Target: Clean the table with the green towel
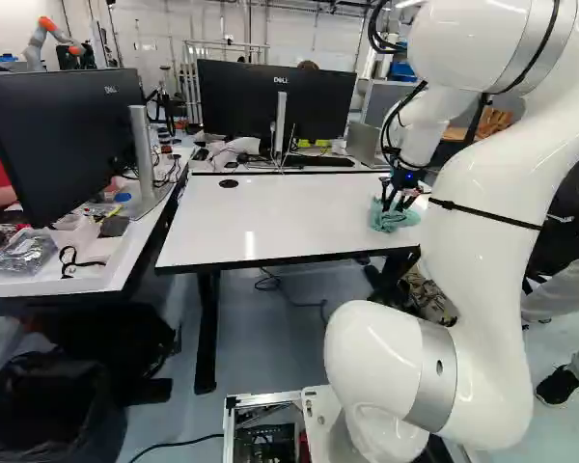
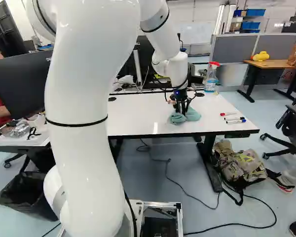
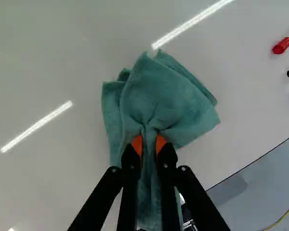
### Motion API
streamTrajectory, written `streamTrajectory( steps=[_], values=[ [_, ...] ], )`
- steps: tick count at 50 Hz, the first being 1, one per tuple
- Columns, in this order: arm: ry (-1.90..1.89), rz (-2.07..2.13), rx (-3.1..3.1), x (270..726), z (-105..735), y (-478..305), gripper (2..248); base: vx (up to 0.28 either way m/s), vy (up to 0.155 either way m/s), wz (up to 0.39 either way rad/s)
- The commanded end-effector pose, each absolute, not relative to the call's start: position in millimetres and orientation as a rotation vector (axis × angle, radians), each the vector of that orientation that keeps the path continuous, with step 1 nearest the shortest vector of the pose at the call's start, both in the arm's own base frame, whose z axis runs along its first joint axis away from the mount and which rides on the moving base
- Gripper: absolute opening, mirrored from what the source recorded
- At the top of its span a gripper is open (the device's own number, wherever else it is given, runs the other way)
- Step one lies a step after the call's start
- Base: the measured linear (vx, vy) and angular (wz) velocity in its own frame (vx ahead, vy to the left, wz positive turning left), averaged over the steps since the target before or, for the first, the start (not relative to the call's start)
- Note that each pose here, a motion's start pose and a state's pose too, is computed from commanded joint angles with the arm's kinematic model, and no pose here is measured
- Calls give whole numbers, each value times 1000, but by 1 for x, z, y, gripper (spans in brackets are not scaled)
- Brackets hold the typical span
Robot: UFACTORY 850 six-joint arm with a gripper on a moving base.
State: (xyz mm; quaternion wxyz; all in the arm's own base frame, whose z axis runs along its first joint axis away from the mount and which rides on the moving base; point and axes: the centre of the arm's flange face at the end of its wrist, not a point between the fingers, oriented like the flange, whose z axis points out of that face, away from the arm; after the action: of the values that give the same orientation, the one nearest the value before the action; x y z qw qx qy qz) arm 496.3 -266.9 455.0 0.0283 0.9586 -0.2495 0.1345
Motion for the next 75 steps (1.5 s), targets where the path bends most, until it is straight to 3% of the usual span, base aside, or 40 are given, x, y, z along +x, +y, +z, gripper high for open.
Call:
streamTrajectory(
  steps=[41, 59, 75],
  values=[
    [-627, 380, 3016, 475, 455, -198, 51, 0, 0, 0],
    [-681, 362, 3004, 444, 455, -204, 51, 0, 0, 0],
    [-750, 367, 2980, 446, 455, -230, 51, 0, 0, 0]
  ],
)
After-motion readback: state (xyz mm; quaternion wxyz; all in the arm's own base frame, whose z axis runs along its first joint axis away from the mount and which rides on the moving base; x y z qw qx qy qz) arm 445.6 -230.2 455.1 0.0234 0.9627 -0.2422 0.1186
